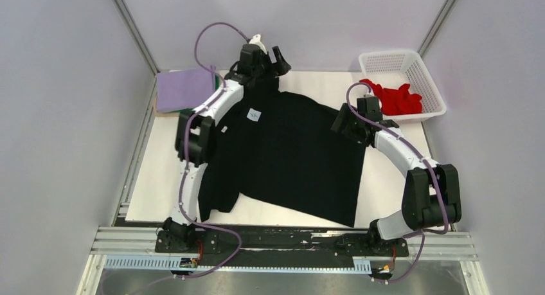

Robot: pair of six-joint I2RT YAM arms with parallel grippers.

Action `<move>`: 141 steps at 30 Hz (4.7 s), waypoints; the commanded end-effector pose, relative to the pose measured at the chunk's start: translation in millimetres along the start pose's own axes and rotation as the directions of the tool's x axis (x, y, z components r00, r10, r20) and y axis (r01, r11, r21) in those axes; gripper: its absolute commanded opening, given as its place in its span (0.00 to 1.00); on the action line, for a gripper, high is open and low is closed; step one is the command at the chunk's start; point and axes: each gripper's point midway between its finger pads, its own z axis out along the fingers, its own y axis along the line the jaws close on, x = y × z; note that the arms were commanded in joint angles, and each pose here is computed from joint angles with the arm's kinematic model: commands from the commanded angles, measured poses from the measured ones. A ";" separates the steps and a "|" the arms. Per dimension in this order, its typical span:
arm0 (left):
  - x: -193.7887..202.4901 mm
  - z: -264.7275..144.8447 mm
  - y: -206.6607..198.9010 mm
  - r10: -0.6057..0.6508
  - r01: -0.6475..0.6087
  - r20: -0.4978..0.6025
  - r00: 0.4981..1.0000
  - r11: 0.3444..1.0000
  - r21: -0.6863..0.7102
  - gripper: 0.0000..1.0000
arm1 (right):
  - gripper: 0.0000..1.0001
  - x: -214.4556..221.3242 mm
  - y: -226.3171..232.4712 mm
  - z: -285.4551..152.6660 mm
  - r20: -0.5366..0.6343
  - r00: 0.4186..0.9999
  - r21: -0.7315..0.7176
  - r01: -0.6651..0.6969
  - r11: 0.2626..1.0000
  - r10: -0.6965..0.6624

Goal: Fold and stack the t-shirts
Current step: Flatten out the tshirt

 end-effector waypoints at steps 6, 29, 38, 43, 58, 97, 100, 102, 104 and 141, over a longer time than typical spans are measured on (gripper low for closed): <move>14.1 -243.4 11.2 0.227 -0.238 -0.072 0.971 0.950 -0.205 1.00 | 1.00 102.6 26.8 -17.5 -0.239 0.971 -0.062 -0.019 0.998 0.003; 241.1 -397.4 144.6 -0.393 0.139 -0.270 0.879 0.753 -0.643 1.00 | 1.00 120.6 -80.1 10.3 -0.253 0.926 0.260 -0.213 0.942 0.279; 293.4 -448.5 114.7 -0.507 0.151 -0.427 0.749 0.758 -0.635 1.00 | 1.00 86.8 -88.2 16.0 -0.171 0.951 0.281 -0.205 0.938 0.259; 247.2 -453.2 107.9 -0.388 0.103 -0.354 0.851 0.785 -0.611 1.00 | 1.00 74.0 -79.7 12.0 -0.152 0.961 0.239 -0.192 0.952 0.232; 137.0 -301.7 124.9 -0.139 -0.001 -0.229 0.963 0.852 -0.524 1.00 | 1.00 40.6 -24.4 4.7 -0.077 0.996 0.020 -0.048 0.999 0.049; 173.5 -242.6 72.1 -0.252 0.152 -0.408 0.877 0.953 -0.261 1.00 | 1.00 -92.9 22.9 138.6 0.102 0.995 0.079 -0.018 0.997 0.010; 193.8 -250.4 92.0 -0.272 0.127 -0.434 0.859 0.934 -0.333 1.00 | 1.00 -95.1 21.3 150.1 0.105 0.994 0.078 -0.025 0.997 0.017; 204.8 -259.5 106.7 -0.270 0.084 -0.456 0.848 0.918 -0.387 1.00 | 1.00 -99.4 17.6 158.3 0.120 0.993 0.092 -0.034 0.995 0.023; 215.0 -269.6 119.5 -0.262 0.036 -0.483 0.835 0.904 -0.427 1.00 | 1.00 -106.2 16.3 167.3 0.135 0.991 0.100 -0.036 0.994 0.022; 138.9 -357.5 92.8 -0.131 -0.104 -0.405 0.905 0.855 -0.509 1.00 | 1.00 -90.3 81.4 18.0 0.267 0.959 -0.055 0.115 0.992 -0.097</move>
